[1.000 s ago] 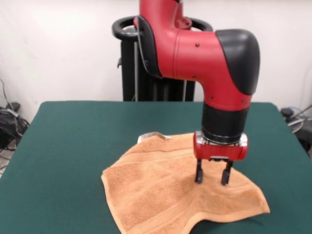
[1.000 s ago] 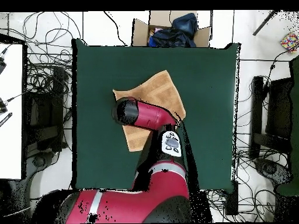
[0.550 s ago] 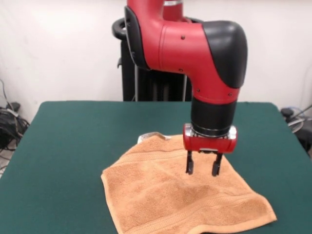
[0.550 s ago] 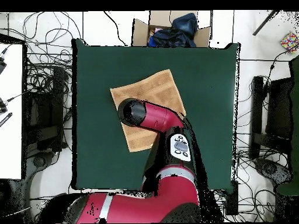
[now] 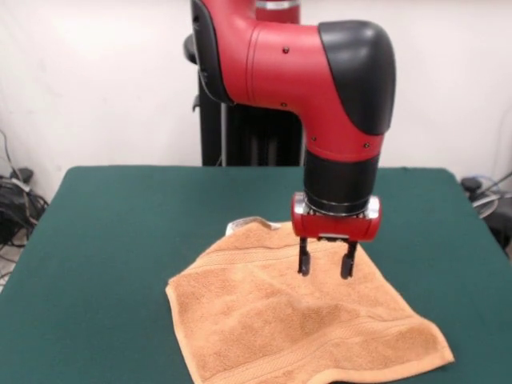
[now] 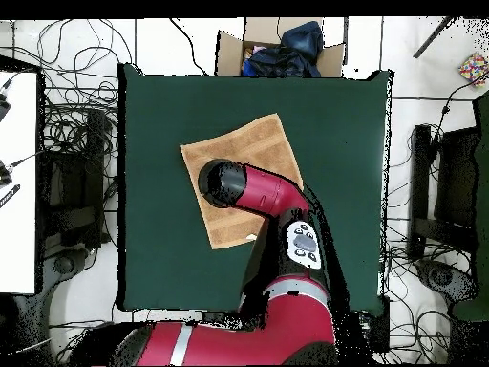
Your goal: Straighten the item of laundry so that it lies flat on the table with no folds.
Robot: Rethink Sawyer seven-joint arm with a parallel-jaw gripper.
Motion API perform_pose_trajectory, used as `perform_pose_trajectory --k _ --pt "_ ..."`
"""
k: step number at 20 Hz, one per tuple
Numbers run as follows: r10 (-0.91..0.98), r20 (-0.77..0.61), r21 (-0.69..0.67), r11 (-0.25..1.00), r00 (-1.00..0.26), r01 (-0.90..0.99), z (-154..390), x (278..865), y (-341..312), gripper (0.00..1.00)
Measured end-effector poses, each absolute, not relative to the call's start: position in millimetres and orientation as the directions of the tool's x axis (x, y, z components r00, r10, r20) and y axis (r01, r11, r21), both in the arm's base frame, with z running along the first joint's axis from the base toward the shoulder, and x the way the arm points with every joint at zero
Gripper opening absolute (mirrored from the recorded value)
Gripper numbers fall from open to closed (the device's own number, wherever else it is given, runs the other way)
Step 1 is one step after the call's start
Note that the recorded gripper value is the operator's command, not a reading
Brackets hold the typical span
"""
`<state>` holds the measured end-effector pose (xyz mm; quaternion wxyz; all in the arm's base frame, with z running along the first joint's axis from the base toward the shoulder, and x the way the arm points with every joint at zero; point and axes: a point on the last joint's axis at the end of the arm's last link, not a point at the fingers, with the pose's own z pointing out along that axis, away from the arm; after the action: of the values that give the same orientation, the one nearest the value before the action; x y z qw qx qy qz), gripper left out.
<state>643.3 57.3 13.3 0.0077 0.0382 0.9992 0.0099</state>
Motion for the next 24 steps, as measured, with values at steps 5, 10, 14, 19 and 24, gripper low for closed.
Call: perform_pose_trajectory --k 5,10,14,19,24 --pt "0.056 0.016 -0.012 0.998 -0.998 0.056 -2 628 46 1.0" --pt "0.049 0.068 -0.049 0.998 -0.997 0.046 -25 606 23 1.0" --pt "0.065 0.103 -0.067 0.996 -0.993 0.058 -40 591 1 1.0" --pt "0.132 0.138 -0.055 0.99 -0.982 0.126 -54 575 -41 1.0" --pt "0.175 0.151 -0.046 0.984 -0.973 0.17 -47 563 -60 1.0"
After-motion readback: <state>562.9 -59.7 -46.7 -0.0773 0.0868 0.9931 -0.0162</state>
